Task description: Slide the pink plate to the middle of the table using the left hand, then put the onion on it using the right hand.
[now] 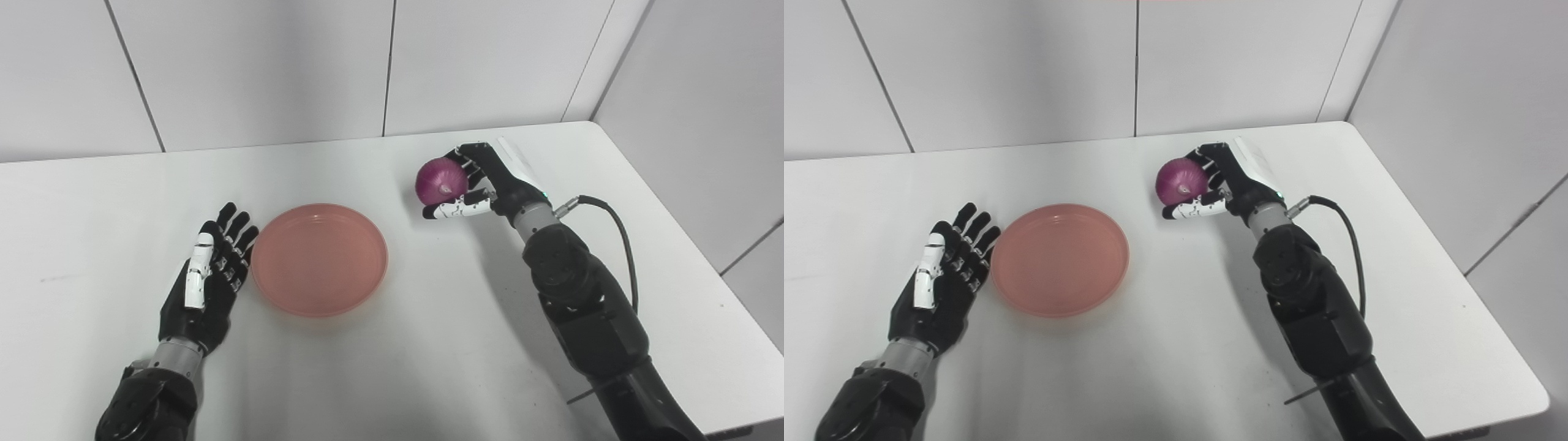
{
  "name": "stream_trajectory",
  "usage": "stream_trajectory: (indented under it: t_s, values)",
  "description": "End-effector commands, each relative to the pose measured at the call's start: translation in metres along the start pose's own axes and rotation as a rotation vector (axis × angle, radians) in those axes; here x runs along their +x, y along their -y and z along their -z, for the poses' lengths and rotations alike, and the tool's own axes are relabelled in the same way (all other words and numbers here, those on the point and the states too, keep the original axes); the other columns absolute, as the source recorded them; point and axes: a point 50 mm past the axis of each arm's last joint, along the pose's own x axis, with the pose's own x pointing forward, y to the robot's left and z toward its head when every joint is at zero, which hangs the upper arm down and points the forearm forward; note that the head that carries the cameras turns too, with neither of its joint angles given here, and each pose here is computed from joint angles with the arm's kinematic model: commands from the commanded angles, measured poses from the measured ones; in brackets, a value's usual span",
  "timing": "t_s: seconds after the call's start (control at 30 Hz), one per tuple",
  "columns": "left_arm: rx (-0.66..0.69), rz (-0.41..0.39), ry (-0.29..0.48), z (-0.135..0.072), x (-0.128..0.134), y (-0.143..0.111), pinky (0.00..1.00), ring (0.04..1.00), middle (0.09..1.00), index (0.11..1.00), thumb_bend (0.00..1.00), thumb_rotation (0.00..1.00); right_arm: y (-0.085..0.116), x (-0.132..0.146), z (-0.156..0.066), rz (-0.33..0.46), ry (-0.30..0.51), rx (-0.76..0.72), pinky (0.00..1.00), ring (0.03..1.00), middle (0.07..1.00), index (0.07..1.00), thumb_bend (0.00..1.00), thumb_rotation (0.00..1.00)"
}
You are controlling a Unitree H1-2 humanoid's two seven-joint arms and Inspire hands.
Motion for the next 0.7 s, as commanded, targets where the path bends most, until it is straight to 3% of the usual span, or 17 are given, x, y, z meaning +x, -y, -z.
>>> stream_trajectory:
  t_s: [0.0,0.47,0.67]
  values:
    - [-0.004,-0.013,-0.012,0.004,-0.002,0.006,0.96,0.967,0.981,0.975,0.48,1.0,0.008,0.011,-0.025,0.027,0.1,0.002,0.46,0.506,0.563,0.553,0.78,0.17]
    - [0.0,-0.028,-0.003,0.006,-0.002,0.024,0.95,0.97,0.987,0.978,0.46,1.0,-0.031,0.026,-0.069,-0.054,0.219,0.049,0.45,0.498,0.55,0.54,0.81,0.17]
    - [0.001,-0.038,-0.002,0.007,0.0,0.03,0.95,0.965,0.981,0.972,0.46,1.0,-0.041,0.026,-0.076,-0.083,0.244,0.038,0.44,0.489,0.548,0.541,0.81,0.18]
